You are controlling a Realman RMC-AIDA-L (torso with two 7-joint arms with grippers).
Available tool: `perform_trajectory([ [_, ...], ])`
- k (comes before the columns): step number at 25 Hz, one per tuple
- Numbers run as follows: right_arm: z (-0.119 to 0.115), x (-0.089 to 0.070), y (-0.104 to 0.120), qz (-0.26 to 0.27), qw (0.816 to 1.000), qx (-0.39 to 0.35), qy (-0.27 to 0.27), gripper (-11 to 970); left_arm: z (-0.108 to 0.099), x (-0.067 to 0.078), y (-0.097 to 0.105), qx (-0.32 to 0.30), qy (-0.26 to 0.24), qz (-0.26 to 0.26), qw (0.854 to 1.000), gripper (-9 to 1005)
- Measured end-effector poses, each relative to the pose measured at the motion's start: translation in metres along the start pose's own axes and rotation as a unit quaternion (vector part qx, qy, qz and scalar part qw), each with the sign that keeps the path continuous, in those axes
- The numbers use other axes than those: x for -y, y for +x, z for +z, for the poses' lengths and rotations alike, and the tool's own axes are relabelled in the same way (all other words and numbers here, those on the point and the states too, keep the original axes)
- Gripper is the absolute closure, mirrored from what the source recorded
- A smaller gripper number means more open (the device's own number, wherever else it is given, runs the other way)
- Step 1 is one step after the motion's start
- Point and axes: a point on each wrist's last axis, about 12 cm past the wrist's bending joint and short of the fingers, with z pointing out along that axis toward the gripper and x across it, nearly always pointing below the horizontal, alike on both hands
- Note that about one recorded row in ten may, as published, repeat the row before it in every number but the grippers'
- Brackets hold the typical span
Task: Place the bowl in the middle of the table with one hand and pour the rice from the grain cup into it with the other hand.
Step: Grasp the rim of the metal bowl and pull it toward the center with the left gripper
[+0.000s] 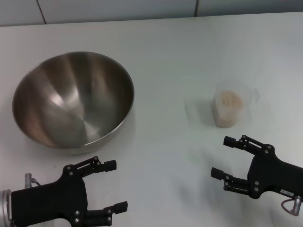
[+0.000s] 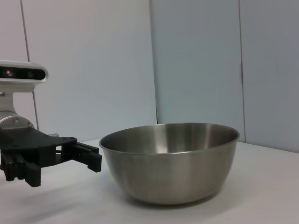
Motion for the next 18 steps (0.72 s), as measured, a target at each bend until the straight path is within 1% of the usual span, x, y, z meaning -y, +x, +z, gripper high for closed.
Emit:
perform_trajectory([
  [18, 0.0003, -0.0006, 0.0002, 0.0, 1.0, 0.001, 0.0, 140, 0.001, 0.0012, -0.0009, 0.006, 0.004, 0.0, 1.0, 133],
])
